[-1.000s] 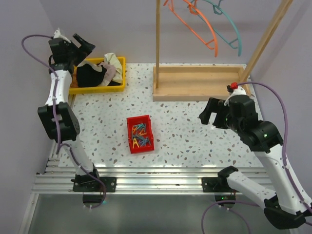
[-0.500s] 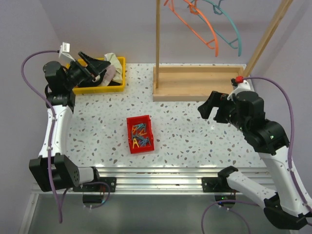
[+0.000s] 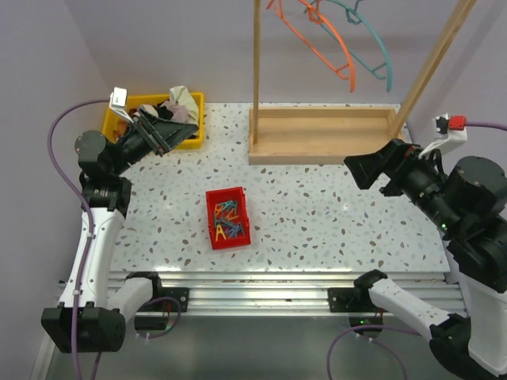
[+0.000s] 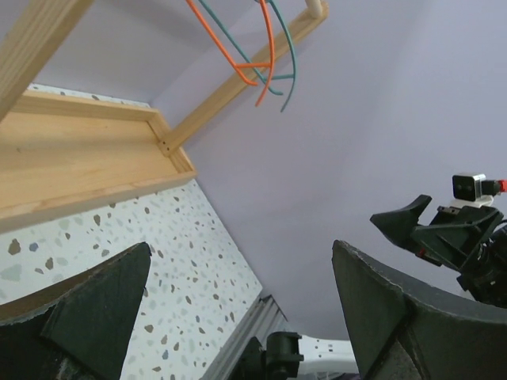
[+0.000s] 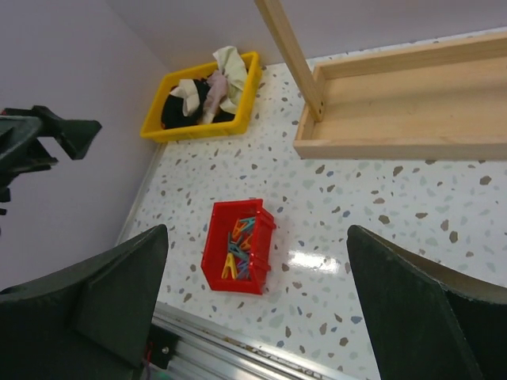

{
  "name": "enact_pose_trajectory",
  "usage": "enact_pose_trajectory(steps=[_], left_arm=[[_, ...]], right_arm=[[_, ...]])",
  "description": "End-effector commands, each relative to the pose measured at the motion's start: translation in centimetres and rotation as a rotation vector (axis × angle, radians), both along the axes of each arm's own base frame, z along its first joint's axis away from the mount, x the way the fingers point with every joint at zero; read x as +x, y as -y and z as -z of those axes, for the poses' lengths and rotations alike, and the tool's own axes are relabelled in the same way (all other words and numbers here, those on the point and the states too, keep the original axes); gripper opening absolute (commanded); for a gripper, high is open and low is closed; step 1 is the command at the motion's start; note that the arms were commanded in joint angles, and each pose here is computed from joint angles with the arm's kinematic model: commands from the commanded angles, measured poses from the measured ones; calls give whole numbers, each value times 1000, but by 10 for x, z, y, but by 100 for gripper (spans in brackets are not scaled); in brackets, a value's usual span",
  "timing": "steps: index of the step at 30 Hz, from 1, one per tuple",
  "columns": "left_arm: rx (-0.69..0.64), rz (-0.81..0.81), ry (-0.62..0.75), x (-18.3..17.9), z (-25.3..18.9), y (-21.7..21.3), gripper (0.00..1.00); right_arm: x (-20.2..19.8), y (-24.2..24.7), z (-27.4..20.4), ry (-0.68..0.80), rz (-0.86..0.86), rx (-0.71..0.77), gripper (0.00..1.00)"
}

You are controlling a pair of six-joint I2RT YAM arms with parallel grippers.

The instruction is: Remove the underwear clipped to the hanger

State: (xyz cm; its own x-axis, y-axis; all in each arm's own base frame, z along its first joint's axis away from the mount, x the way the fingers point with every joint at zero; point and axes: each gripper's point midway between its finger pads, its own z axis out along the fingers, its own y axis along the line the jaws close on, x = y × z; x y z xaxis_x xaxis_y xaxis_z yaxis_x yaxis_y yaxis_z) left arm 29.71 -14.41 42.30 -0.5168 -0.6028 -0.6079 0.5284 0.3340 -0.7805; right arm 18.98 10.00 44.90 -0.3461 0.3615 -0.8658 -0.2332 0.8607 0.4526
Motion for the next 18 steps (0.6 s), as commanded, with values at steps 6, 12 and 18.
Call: enact_pose_trajectory(steps=[6, 12, 18], left_arm=[[-4, 129, 25, -40, -4, 22, 100], [-4, 178, 118, -52, -27, 29, 100], [28, 227, 188, -68, -33, 38, 100]], right_arm=[[-34, -8, -29, 76, -119, 81, 98], [-48, -12, -33, 142, -175, 108, 98], [-41, -6, -14, 87, -124, 87, 98]])
